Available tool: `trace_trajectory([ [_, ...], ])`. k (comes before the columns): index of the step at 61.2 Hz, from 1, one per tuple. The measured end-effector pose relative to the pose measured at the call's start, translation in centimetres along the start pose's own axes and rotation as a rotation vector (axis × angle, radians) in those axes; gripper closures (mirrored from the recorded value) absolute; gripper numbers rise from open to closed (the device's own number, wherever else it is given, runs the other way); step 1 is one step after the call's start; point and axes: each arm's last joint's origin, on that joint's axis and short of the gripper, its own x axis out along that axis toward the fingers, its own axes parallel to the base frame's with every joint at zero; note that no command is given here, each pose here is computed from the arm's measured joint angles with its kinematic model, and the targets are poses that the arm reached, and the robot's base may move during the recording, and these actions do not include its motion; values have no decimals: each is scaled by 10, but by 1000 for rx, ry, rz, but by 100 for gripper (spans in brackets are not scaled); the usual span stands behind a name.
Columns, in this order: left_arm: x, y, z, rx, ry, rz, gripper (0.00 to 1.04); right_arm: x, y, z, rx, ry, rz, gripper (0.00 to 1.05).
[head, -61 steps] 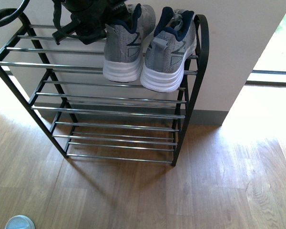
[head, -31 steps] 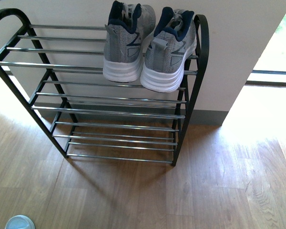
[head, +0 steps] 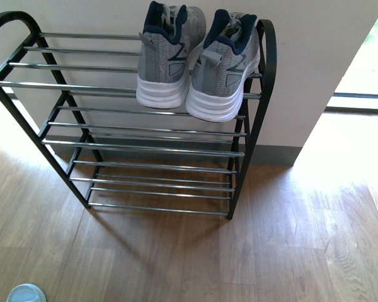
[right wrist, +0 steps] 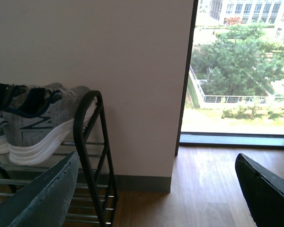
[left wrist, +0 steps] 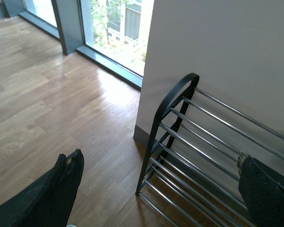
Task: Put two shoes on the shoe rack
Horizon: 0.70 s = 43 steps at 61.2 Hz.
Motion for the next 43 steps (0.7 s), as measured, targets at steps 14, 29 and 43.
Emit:
trace_trajectory([
  [14, 0, 15, -4, -18, -44, -283, 23, 0, 0, 0, 0, 0, -1, 9],
  [29, -7, 50, -23, 234, -178, -515, 71, 0, 0, 0, 0, 0, 0, 9],
  [43, -12, 68, -34, 256, -187, -511, 104, 0, 0, 0, 0, 0, 0, 9],
])
